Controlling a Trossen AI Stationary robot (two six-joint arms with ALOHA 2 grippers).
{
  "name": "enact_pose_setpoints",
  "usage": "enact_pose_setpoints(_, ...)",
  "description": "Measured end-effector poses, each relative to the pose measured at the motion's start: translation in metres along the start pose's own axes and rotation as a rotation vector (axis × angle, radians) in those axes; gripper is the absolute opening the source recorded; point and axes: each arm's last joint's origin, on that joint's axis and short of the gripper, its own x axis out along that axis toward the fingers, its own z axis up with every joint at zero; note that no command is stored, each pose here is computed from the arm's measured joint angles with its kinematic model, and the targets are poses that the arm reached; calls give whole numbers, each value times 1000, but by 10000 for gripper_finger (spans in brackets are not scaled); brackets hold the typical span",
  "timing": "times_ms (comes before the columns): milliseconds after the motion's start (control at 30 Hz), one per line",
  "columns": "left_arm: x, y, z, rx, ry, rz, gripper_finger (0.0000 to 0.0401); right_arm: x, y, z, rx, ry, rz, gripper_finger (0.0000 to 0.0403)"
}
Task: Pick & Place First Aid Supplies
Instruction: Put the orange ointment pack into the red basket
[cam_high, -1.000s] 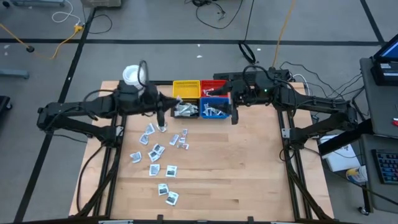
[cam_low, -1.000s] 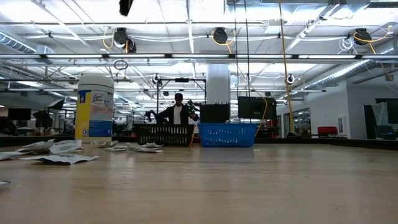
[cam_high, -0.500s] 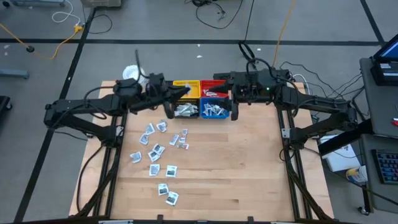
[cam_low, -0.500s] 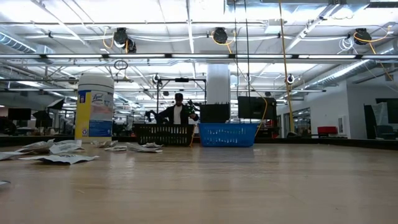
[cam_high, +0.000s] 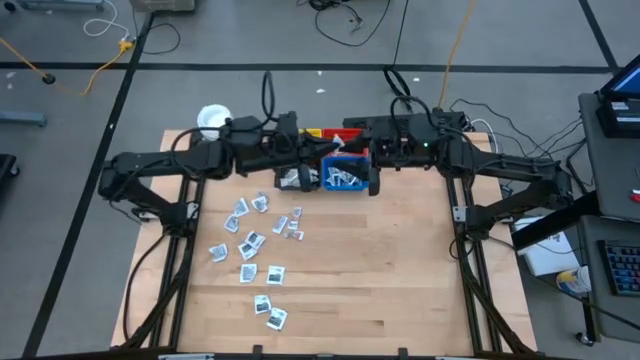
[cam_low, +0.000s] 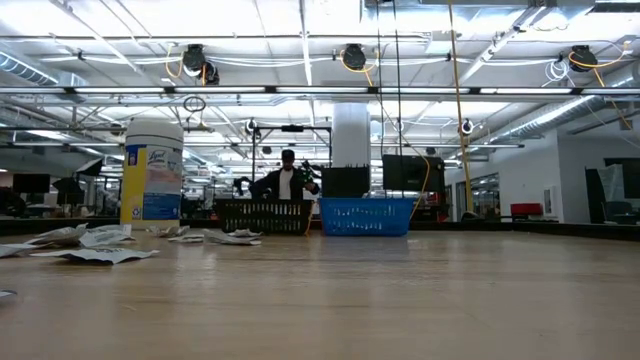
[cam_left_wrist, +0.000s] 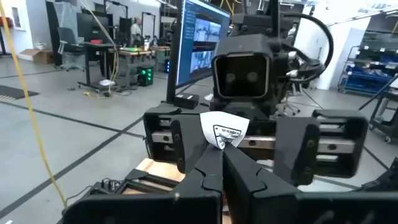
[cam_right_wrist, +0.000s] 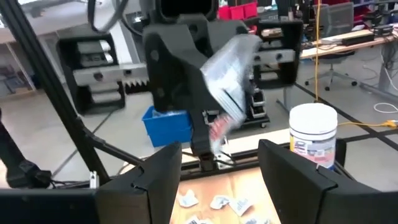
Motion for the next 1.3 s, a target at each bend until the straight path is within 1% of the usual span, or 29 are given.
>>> enact_pose_setpoints(100, 4, 0, -3, 3, 12, -2, 0, 0, 0, 0, 5, 1, 1, 202)
enact_pose_setpoints(233, 4, 0, -4, 0, 27, 7, 0, -1, 1, 1, 4, -1, 6, 167)
enact_pose_setpoints(300, 4, 0, -5, 4, 37, 8, 0, -1, 1, 1, 4, 2, 24, 139)
enact_pose_setpoints(467, 4, -1, -6, -3, 49, 2, 0, -1, 1, 0, 3, 6, 21, 59)
enact_pose_setpoints(533, 4, -2, -6, -1, 51, 2, 0, -1, 1, 0, -20, 9, 25, 24)
enact_pose_setpoints(567, 4, -2, -6, 1, 52, 1, 0, -1, 1, 0, -35, 10, 31, 13)
enact_pose_setpoints(700, 3, -5, -7, -12, 54, -5, 2, -1, 1, 0, -44, 13, 48, 4)
enact_pose_setpoints(833, 3, -4, -6, -67, 55, -3, 22, -1, 1, -1, -43, 14, 48, 2)
enact_pose_setpoints(900, -3, -4, -4, -93, 73, 0, 41, -3, 2, -1, -41, 28, 48, 1)
enact_pose_setpoints(1033, -22, -1, 6, -113, 103, 32, 94, -11, 3, -2, -31, 75, 43, 1)
enact_pose_setpoints(1167, -43, 3, 15, -160, 130, 70, 146, -13, 1, -12, -8, 190, 14, 1)
enact_pose_setpoints(1300, -59, 5, 21, -200, 145, 78, 180, -7, -5, -11, 1, 340, -34, 1)
